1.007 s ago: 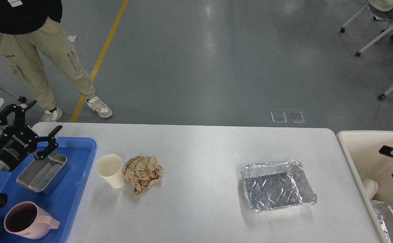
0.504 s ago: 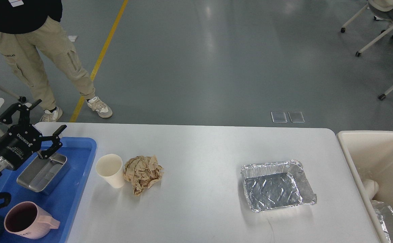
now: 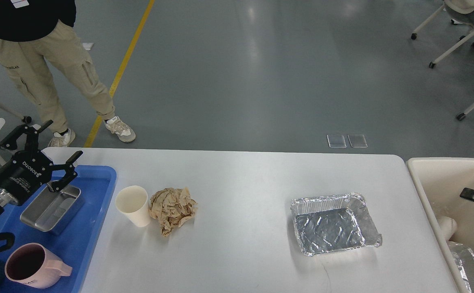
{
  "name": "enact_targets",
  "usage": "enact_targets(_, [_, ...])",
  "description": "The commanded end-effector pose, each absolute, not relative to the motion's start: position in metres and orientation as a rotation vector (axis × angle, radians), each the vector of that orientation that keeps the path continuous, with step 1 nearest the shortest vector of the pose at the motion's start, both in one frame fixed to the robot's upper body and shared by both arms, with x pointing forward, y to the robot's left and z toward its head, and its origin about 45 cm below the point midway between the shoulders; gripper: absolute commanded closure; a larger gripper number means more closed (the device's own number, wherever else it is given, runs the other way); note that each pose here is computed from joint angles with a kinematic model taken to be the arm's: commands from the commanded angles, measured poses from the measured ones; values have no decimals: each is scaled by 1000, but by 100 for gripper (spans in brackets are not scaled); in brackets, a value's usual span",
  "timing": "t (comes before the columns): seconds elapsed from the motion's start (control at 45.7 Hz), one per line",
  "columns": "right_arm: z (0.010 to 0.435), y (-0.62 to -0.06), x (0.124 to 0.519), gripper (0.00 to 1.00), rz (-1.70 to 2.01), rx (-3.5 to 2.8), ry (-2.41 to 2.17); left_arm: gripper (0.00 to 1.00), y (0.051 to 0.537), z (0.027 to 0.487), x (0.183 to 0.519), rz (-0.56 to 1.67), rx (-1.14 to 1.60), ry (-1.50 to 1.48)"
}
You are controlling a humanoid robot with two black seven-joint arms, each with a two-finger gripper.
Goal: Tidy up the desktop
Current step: 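Move the right gripper down toward the edge of the foil tray, then grasp the foil tray edge nearest the right gripper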
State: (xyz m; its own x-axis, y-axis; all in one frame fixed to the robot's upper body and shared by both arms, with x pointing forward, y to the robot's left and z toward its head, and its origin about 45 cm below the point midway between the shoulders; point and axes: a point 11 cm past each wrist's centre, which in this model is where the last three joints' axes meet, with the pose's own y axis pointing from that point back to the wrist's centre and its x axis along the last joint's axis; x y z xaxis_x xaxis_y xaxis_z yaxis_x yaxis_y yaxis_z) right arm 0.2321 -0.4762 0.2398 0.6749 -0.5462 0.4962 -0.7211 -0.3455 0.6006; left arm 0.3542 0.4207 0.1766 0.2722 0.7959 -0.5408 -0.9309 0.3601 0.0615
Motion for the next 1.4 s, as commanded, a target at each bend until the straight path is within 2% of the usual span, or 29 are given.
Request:
enact_targets(0.0, [222, -461, 239, 0, 391, 2079, -829, 3, 424, 176, 352, 1191, -291, 539])
enact_targets(0.219, [201, -439, 248, 0, 520, 2154, -693, 3, 427, 175, 350, 1202, -300, 539])
enact_targets(0.547, [146, -406, 256, 0, 523, 2194, -555, 3, 440, 174, 343, 1231, -314, 538])
enact_targets(0.766, [134, -404, 276, 0, 532, 2159, -519, 3, 450, 170, 332, 1255, -324, 541])
enact_targets(1.379, [92, -383, 289, 0, 479, 2175, -556, 3, 458, 167, 324, 1271, -333, 544])
